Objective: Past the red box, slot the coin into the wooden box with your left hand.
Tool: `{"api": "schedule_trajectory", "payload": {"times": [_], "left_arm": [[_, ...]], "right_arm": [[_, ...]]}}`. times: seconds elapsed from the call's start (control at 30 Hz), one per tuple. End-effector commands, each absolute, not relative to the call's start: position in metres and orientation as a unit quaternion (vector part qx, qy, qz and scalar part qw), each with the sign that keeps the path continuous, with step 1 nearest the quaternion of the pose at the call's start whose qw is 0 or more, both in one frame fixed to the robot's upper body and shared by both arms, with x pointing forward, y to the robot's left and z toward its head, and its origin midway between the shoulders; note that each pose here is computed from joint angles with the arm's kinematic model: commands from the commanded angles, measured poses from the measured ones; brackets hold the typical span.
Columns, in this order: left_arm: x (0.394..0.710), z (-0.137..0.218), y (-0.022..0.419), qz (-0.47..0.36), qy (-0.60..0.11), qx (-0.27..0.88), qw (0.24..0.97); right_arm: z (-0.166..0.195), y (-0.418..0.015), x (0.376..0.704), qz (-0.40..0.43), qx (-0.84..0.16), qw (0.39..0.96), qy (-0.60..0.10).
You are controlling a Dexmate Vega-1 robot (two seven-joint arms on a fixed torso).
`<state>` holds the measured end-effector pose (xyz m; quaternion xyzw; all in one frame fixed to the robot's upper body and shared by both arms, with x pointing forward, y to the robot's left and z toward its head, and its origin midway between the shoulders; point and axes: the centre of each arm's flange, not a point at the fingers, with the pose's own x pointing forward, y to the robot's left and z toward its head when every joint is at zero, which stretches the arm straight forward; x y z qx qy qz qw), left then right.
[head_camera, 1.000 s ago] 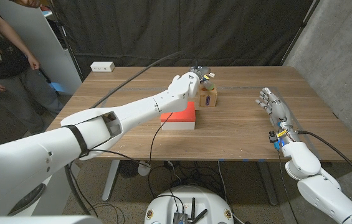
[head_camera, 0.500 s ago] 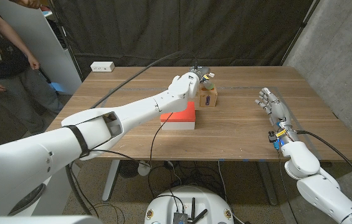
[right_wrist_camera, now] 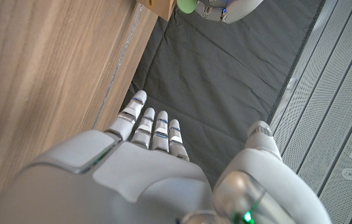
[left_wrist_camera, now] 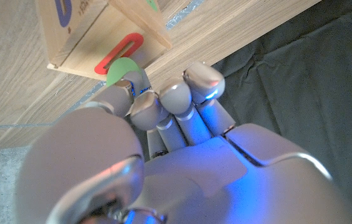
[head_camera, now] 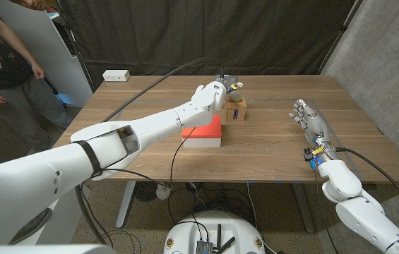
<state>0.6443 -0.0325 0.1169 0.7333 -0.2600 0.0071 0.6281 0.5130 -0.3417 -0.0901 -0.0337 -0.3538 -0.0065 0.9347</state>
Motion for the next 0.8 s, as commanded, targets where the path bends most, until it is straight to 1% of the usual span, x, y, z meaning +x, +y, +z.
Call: {"api": "schedule_trajectory", "payload": {"times": [0.03,0.8], "left_arm": [[0.6427,0.1162,-0.0345,0.004,-0.26,0.733,0.629],[0.651,0.1069,-0.0343,0.001,-0.232,0.751,0.618]], "right_arm": [[-0.0902,-0.3425,0.512,-0.007,-0.034,0.934,-0.355],[-0.0919,-0.3421,0.5153,-0.006,-0.035,0.936,-0.351]]}}
